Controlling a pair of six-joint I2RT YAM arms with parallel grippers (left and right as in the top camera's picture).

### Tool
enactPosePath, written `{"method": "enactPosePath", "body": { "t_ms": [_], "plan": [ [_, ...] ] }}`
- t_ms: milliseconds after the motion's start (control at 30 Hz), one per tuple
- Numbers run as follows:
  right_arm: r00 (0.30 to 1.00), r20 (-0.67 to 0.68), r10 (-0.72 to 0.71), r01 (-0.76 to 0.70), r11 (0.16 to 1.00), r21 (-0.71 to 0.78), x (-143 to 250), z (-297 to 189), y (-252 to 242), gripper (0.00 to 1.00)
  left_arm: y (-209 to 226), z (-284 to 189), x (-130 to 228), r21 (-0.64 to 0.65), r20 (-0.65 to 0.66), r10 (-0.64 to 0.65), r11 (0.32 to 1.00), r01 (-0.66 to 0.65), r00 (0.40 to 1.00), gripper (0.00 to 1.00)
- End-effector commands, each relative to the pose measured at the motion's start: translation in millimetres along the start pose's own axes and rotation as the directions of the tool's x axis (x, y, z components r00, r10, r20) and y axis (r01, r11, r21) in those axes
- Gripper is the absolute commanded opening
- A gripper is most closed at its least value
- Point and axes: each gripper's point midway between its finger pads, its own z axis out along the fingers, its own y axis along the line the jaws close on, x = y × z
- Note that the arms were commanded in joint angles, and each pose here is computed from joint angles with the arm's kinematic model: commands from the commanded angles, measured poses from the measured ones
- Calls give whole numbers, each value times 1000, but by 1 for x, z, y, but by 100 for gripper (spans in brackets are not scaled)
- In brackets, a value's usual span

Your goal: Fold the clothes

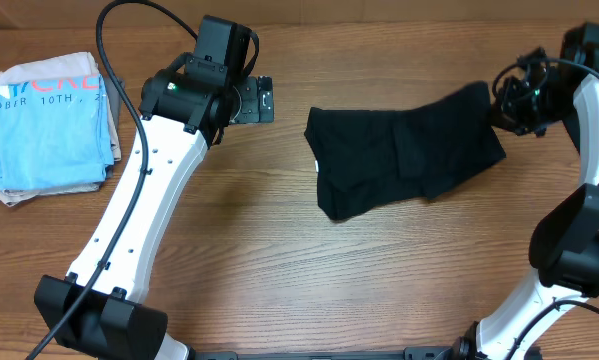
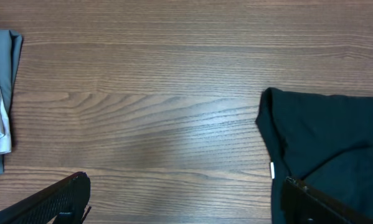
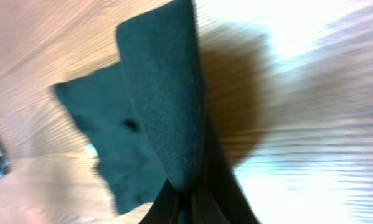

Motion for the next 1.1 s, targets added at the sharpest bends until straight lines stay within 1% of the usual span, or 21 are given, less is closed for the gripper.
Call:
{"method": "enactPosePath", "body": {
  "t_ms": [0, 167, 233, 500, 667, 800, 1000, 1067],
  "plan": [
    [996, 43, -82, 86, 990, -109, -6, -20, 49, 4, 4, 4, 0, -20, 0, -1, 1000, 1, 1000, 100],
    [988, -23, -154, 150, 982, -119, 15, -8, 84, 4, 4, 4, 0, -20, 0, -1, 1000, 1, 1000, 100],
    [980, -52, -192, 187, 977, -99, 25, 1, 96, 4, 4, 4, 0, -20, 0, -1, 1000, 1, 1000, 100],
    [926, -134, -354, 351, 935, -49, 63, 34, 144, 4, 4, 4, 0, -19, 0, -1, 1000, 1, 1000, 100],
    [911, -144, -387, 390, 921, -12, 76, 59, 161, 6, 4, 4, 0, -20, 0, -1, 1000, 1, 1000, 100],
    [906, -145, -397, 397, 917, -28, 86, 85, 171, 6, 4, 4, 0, -20, 0, -1, 1000, 1, 1000, 100],
    [882, -148, -447, 445, 894, -48, 102, 119, 178, 6, 4, 4, 0, -20, 0, -1, 1000, 1, 1000, 100],
    [886, -138, -442, 439, 897, -53, 105, 129, 180, 6, 4, 4, 0, -20, 0, -1, 1000, 1, 1000, 100]
  ]
}}
